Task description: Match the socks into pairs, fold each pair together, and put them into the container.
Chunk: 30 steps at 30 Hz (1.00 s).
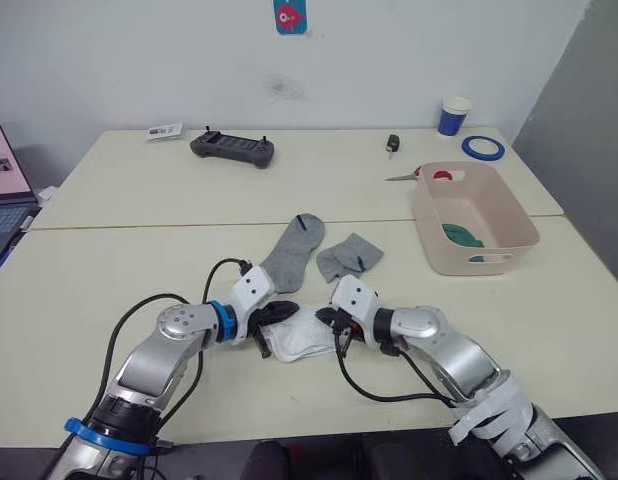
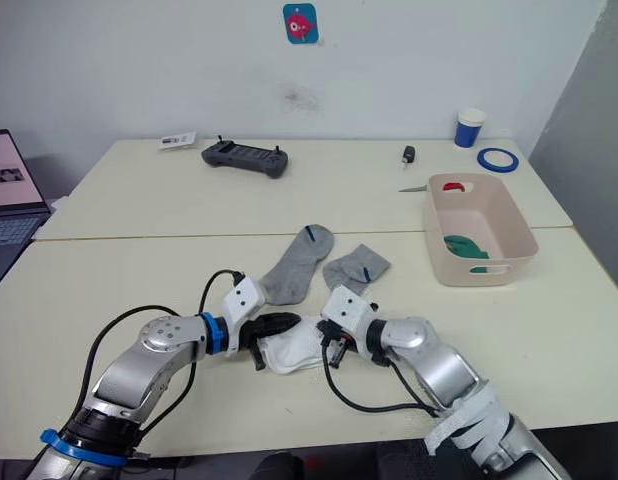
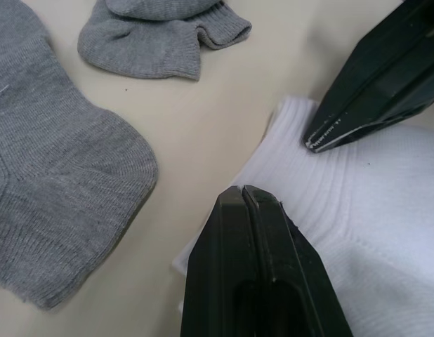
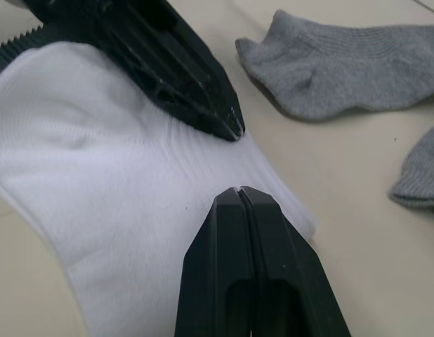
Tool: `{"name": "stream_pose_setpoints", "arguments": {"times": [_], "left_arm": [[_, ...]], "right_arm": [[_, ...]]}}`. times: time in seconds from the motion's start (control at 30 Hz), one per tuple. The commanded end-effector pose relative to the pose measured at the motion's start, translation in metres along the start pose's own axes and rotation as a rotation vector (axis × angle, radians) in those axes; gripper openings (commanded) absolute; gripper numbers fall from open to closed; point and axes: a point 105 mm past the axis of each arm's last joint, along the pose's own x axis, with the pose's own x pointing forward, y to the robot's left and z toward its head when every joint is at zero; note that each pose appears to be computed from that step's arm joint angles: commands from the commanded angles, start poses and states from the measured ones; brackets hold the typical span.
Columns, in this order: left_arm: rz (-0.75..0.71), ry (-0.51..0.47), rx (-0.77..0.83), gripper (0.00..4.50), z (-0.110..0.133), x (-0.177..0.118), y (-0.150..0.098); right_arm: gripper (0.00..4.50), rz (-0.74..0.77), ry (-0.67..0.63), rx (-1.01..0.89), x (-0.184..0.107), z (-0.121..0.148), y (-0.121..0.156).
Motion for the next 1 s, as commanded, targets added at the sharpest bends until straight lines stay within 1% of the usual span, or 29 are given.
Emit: {"name": "stream_pose_setpoints", "arguments": {"times": [0.03,0.07,0.13,0.2,0.27,0.37,0.47,0.53,0.63,0.77,0.87,0.93,1.0], "left_arm": [[0.046,-0.024,-0.017,0.0,-0.004,-0.007,0.004],[0.05,-0.08,-0.003,0.0,0.01,-0.012,0.006],[0.02,-0.156,0.011,0.0,0.033,-0.023,0.003],[-0.04,-0.196,0.007,0.0,0.05,-0.032,-0.005],[-0.136,-0.18,0.012,0.0,0.058,-0.04,-0.018],[-0.212,-0.112,0.028,0.0,0.052,-0.044,-0.029],[-0.225,0.005,0.044,0.0,0.024,-0.039,-0.032],[-0.196,0.034,0.031,0.0,0.012,-0.036,-0.027],[-0.175,0.103,0.044,0.0,-0.011,-0.032,-0.023],[-0.156,0.158,0.042,0.0,-0.03,-0.033,-0.02],[-0.142,0.154,0.038,0.0,-0.032,-0.036,-0.017],[-0.138,0.129,0.028,0.0,-0.028,-0.038,-0.017],[-0.146,0.094,0.024,0.0,-0.016,-0.043,-0.018]], "right_arm": [[0.03,-0.05,-0.033,-0.004,-0.009,0.001,-0.012],[0.03,-0.049,-0.08,0.011,-0.014,0.011,-0.015],[0.03,-0.023,-0.165,0.037,-0.022,0.031,-0.015],[0.03,0.025,-0.209,0.042,-0.027,0.044,-0.01],[0.03,0.108,-0.213,0.028,-0.028,0.051,0.004],[0.03,0.191,-0.183,0.014,-0.024,0.049,0.02],[0.03,0.25,-0.105,-0.024,-0.012,0.032,0.035],[0.03,0.258,-0.076,-0.026,-0.007,0.025,0.037],[0.03,0.255,-0.017,-0.027,-0.005,0.011,0.037],[0.03,0.234,0.049,-0.013,-0.015,-0.007,0.031],[0.03,0.214,0.065,-0.001,-0.027,-0.013,0.025],[0.03,0.211,0.061,-0.005,-0.033,-0.012,0.024],[0.03,0.207,0.02,-0.005,-0.039,-0.002,0.022]]}}
